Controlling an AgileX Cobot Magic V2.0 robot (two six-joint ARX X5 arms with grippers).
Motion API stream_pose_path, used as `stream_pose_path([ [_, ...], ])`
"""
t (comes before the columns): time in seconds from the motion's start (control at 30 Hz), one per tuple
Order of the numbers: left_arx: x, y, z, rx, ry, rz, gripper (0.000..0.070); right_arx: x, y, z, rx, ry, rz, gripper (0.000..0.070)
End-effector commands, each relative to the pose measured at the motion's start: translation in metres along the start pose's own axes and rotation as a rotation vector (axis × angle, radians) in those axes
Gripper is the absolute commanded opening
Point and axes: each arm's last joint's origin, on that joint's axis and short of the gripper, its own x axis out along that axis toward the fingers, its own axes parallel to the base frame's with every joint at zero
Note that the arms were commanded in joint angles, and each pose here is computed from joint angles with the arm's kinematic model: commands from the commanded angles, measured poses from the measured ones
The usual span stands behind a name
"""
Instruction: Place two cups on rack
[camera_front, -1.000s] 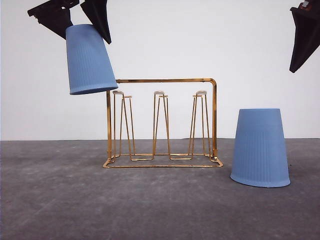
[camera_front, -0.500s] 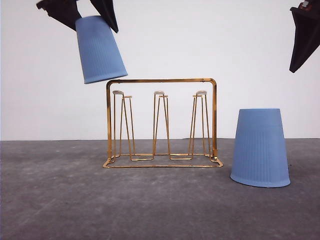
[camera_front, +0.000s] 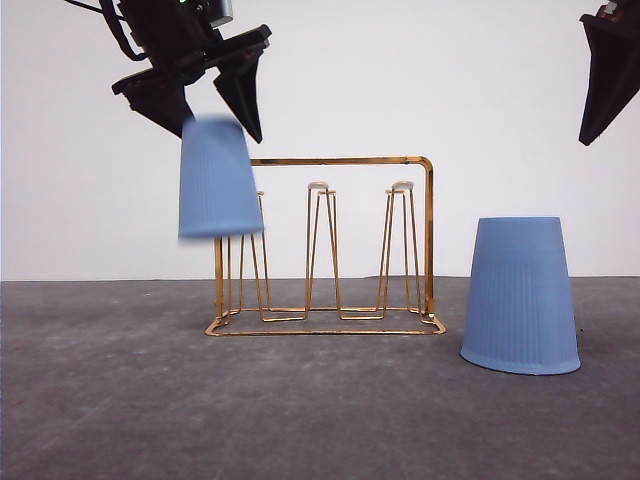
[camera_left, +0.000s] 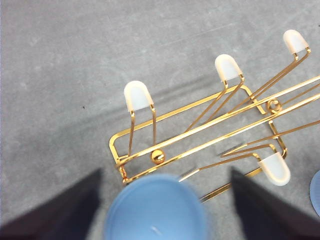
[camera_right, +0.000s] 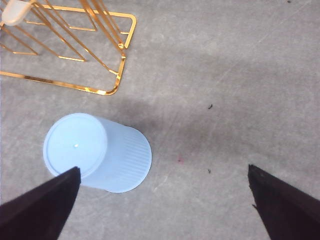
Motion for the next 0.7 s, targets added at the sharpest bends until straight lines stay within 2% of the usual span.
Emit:
stream_pose_path([
  [0.0,0.0,-0.003,0.006,0.004,-0.025,-0.012,0.0601,0.0,0.001,0.004,-0.018,-0.012,0.002,0.07],
  [0.23,-0.004,-0.004,0.006,0.014,-0.017,-0.019,0.0598,0.0,0.002,0.004,-0.022,-0.016,0.011,0.07],
  [0.43,-0.034,-0.004,0.016,0.042,-0.041,-0.009,0.0596,0.004,0.016,0.007,-0.066,-0.038,0.093,0.07],
  [0.67,-0.078,-0.001,0.015,0.068,-0.031,0.117,0.0596,0.018,0.041,0.009,-0.124,-0.023,0.159,0.0682],
])
